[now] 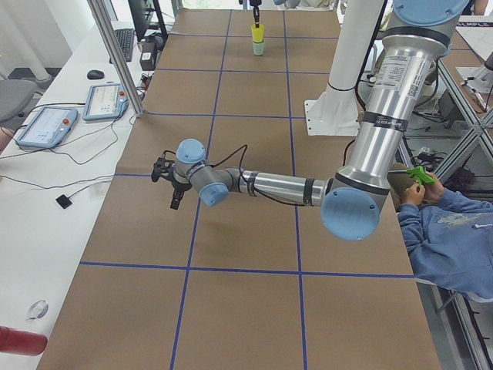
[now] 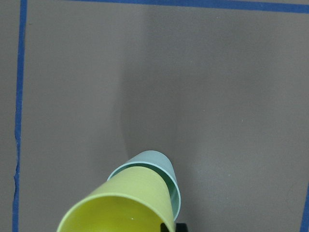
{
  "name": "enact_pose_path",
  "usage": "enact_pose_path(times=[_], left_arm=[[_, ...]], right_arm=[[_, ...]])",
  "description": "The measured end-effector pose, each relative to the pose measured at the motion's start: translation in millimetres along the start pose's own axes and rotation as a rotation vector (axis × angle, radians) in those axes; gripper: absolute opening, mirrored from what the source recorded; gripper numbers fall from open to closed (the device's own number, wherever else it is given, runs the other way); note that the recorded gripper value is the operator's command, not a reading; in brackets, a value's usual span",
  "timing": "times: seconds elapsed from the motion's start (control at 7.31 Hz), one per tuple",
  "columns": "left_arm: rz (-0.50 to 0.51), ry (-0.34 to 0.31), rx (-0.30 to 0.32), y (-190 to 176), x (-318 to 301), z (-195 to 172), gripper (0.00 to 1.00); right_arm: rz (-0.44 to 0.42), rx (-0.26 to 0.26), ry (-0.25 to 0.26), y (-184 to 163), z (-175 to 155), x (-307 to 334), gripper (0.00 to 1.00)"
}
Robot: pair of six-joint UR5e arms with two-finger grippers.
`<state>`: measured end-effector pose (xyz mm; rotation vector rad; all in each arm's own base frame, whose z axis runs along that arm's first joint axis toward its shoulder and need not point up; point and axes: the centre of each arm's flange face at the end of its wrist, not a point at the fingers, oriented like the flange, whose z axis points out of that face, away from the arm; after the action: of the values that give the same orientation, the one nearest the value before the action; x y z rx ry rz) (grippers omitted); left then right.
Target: Transfer and stack yellow cup on green cup
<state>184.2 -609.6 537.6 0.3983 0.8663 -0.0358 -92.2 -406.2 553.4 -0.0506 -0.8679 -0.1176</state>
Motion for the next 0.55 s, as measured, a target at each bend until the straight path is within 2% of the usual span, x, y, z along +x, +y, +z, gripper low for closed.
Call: enact_pose_path(times=[0.41,0.55], left_arm=[[0.002,0.005,0.016,-4.5,1.5,-8.9,1.00],[0.001,0.006,0.018,-5.2,1.5,-10.3,1.00]], right_arm=[[-0.007,-0.016,0.000,-1.4,7.9,-3.5,0.01],[-0.008,-0.019,0.001,-1.0,9.0,-3.5,0.52]])
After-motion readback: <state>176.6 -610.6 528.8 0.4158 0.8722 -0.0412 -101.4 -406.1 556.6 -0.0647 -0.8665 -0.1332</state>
